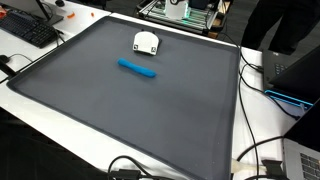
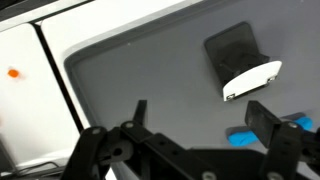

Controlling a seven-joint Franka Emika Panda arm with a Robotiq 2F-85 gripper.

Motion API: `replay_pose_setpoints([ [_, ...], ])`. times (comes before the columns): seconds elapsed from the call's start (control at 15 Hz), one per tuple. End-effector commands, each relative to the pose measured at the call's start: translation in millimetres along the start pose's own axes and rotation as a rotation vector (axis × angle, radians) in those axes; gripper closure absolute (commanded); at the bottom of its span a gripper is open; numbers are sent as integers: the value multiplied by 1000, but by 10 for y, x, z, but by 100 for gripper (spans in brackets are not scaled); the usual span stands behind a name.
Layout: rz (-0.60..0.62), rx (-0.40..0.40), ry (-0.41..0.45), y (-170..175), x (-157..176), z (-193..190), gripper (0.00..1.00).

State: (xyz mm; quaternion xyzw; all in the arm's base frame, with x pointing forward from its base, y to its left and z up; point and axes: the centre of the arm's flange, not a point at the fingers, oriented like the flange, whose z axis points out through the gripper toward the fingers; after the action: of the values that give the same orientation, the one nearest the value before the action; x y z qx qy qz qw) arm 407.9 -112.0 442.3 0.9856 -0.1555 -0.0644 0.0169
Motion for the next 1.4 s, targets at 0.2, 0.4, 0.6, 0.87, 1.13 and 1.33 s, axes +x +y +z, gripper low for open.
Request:
replay_pose_setpoints([
  [0.2,319,107,-90,-793,-116,420,0],
  [0.4,476,95,-142,-907,-168,621,0],
  [0.6,630,117,-193,-969,-206,822,0],
  [0.87,772,174,-171,-1035,-180,1093,0],
  [1.13,851,153,-159,-1153,-128,1404,0],
  [1.33,900,118,-171,-1265,-101,1605,0],
])
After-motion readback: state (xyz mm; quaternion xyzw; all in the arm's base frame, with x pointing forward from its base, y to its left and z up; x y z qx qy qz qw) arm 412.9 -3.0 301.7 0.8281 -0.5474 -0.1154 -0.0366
